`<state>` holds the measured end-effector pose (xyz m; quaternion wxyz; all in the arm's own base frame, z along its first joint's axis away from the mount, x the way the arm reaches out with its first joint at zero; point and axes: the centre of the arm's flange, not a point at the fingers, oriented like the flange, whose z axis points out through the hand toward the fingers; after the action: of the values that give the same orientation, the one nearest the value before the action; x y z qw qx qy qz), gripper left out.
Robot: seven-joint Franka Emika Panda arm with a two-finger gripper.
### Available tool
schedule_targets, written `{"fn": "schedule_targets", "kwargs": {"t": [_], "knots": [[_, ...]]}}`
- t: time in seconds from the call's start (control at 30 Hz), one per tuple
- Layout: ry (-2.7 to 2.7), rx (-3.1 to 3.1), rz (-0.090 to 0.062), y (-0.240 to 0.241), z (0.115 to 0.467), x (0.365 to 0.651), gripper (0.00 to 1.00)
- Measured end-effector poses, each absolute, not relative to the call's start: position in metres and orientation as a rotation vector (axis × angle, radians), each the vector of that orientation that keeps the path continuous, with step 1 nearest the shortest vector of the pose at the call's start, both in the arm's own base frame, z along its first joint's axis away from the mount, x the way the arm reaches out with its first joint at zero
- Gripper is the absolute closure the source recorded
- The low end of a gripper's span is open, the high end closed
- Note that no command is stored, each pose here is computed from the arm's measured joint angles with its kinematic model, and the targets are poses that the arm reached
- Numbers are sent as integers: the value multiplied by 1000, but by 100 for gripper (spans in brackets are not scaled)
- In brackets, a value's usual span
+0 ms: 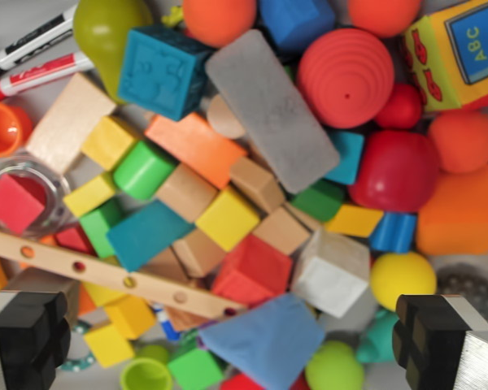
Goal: Pick an object from the bin
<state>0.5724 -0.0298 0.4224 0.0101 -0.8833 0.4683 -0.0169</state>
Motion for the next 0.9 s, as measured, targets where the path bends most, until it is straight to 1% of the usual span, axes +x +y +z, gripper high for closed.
{"fn": "schedule_targets", "kwargs": {"t": [0.33, 0.9], "knots": [[1579, -2693, -45, -30, 407, 557, 0], [1841, -2528, -29, -29, 372, 520, 0]]}}
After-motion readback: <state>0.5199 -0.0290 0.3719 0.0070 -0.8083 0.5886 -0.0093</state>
